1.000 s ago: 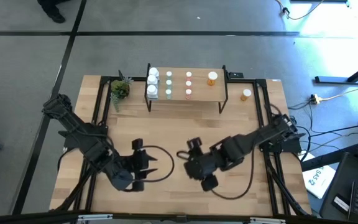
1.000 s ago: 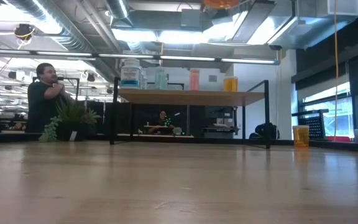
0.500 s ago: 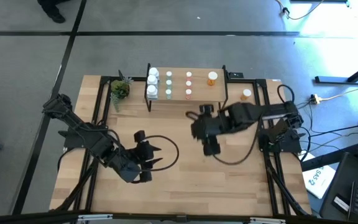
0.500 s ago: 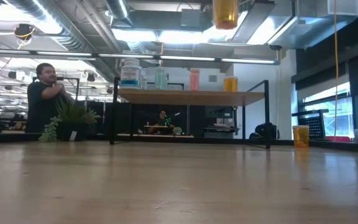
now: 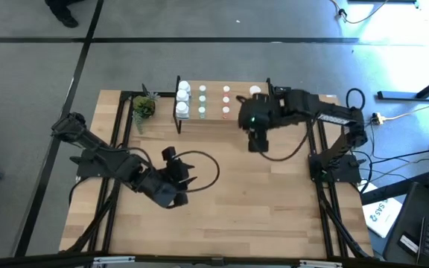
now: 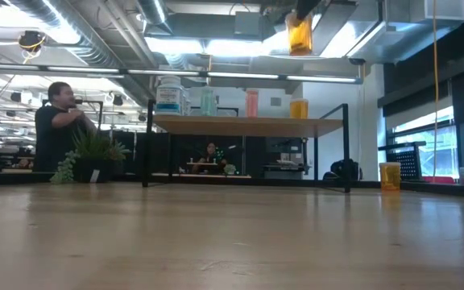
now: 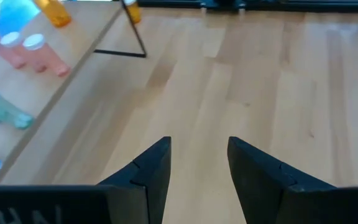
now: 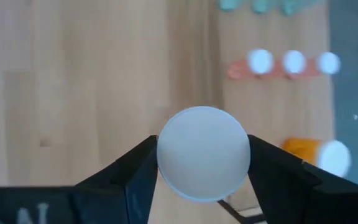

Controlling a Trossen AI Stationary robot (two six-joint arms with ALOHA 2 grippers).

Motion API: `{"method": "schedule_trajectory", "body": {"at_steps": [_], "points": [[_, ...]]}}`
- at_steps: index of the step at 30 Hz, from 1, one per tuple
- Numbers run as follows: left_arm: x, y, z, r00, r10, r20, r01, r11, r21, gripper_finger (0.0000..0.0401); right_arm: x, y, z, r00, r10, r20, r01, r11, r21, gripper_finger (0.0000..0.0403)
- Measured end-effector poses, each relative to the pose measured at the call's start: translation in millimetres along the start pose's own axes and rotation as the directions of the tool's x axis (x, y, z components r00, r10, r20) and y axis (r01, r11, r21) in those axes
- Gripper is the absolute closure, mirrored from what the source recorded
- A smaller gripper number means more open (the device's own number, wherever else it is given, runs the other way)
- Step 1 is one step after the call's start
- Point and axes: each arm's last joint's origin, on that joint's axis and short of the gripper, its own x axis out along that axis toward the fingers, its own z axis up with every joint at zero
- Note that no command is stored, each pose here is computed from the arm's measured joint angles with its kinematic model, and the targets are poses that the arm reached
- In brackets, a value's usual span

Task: Pick and place medicine bottles onto shelf by color
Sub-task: Put the bottom orange pill bottle on the shelf aligned with the other orange pill bottle

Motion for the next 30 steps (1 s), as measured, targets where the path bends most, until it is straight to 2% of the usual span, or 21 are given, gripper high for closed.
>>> {"method": "schedule_trajectory", "body": {"at_steps": [6, 11, 16, 24, 30], "points": [[11, 12, 6, 0.999, 0.049, -0.007, -0.049, 0.998, -0.034, 0.025, 1, -38, -10, 0.998, -0.057, -0.03, 0.06, 0.993, 0.102, 0.0172], [16, 19, 9, 0.997, 0.074, -0.015, -0.074, 0.996, -0.047, 0.025, 13, -63, -16, 1.0, 0.018, -0.016, -0.015, 0.987, 0.158, 0.0178], [18, 20, 9, 0.997, 0.078, -0.02, -0.079, 0.996, -0.048, 0.025, 35, -83, -27, 0.999, 0.038, 0.002, -0.037, 0.982, 0.186, 0.0176], [18, 20, 9, 0.997, 0.075, -0.025, -0.076, 0.996, -0.052, 0.025, 67, -106, -48, 0.999, -0.017, 0.041, 0.004, 0.957, 0.291, 0.0174], [17, 21, 7, 0.996, 0.08, -0.035, -0.082, 0.996, -0.041, 0.025, 84, -112, -67, 0.998, -0.041, 0.052, 0.017, 0.918, 0.397, 0.0174]]}}
